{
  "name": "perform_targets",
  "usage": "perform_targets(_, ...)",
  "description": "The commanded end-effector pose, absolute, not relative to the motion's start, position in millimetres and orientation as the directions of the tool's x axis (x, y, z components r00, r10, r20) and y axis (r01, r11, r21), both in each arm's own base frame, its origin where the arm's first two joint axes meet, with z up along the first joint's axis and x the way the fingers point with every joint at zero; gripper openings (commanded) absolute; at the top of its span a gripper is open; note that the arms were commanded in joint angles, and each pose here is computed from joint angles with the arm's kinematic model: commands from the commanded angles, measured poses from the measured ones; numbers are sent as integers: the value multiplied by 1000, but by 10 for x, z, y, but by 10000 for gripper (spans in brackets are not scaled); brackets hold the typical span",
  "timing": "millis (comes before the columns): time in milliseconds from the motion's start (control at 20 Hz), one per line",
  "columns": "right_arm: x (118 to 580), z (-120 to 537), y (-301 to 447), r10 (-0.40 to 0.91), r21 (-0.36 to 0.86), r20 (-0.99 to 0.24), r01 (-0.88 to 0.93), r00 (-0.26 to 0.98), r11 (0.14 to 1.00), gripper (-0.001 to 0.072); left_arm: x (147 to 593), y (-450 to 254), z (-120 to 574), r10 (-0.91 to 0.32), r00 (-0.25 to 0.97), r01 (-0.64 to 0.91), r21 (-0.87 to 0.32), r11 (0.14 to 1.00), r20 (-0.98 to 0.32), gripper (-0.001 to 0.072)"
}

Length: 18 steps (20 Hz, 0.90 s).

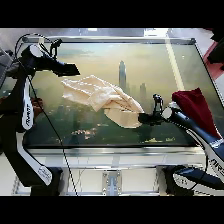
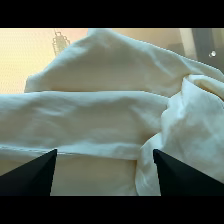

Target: Fold the shirts.

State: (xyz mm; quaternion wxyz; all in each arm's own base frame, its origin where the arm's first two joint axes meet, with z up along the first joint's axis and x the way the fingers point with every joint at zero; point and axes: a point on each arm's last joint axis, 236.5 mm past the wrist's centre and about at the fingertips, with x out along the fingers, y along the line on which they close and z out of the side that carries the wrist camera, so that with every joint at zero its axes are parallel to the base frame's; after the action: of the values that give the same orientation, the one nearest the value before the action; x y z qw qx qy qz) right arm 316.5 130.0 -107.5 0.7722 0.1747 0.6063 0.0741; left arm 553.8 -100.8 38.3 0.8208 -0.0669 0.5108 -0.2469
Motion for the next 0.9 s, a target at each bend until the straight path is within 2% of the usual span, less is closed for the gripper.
perform_targets(0,3309,-1038,1298,325,373,-892,105,314,922,35,5565,-965,368,-457,368,333,-344,878,-810,700)
perform_targets(100,3464,-979,1287,321,387,-868,112,379,915,26,5604,-787,270,-382,383,312,-272,910,-841,700)
perform_targets(200,3543,-941,1286,320,399,-853,119,413,909,25,5616,-367,50,-225,386,161,-176,971,-895,699)
perform_targets(300,3541,-940,1285,320,398,-853,117,412,910,25,5583,28,-106,-141,375,-58,-175,983,-916,699)
perform_targets(400,3537,-935,1286,321,398,-853,116,412,910,26,5504,307,-205,-136,353,-184,-212,960,-926,699)
perform_targets(550,3539,-936,1283,319,396,-853,114,412,911,26,5297,534,-362,-181,292,-303,-271,914,-939,699)
perform_targets(700,3539,-936,1283,319,396,-853,114,412,911,26,5037,440,-690,-273,210,-338,-331,881,-939,699)
perform_targets(750,3540,-935,1283,319,396,-853,114,413,911,26,4964,315,-825,-323,192,-341,-372,864,-927,699)
perform_targets(850,3535,-937,1284,320,397,-854,115,411,911,26,4990,35,-973,-434,236,-341,-493,801,-869,699)
